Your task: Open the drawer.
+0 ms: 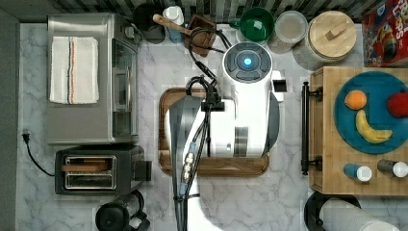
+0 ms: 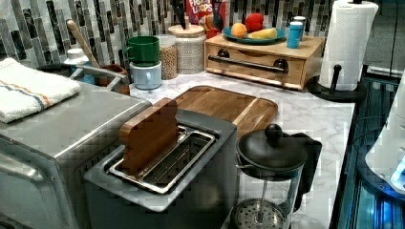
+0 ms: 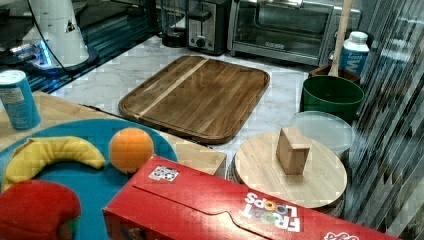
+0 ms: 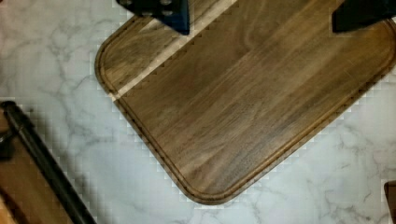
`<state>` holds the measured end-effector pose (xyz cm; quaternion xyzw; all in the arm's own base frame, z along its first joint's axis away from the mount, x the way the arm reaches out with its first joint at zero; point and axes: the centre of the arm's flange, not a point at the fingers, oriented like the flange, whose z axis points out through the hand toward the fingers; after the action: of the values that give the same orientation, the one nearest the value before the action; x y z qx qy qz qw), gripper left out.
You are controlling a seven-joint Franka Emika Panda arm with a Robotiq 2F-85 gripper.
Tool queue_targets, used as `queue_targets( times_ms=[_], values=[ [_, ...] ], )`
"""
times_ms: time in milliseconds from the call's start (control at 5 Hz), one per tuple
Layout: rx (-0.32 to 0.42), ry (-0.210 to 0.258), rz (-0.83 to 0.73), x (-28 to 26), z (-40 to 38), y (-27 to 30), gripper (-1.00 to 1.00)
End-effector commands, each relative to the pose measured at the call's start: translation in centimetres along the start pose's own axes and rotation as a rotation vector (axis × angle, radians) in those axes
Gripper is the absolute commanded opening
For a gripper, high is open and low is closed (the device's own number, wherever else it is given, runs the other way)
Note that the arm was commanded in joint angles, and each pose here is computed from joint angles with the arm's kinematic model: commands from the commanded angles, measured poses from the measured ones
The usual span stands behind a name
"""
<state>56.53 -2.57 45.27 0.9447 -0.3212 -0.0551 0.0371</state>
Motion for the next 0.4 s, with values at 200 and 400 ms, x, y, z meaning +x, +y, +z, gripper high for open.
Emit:
queue_targets(
  times_ms=[200,400],
  values=[
    [-0.049,0.089,-0.313,4.1,-0.3,4.5,1.0],
    [-0.056,0.123,-0.387,5.3,0.8,5.7,1.0]
  ],
)
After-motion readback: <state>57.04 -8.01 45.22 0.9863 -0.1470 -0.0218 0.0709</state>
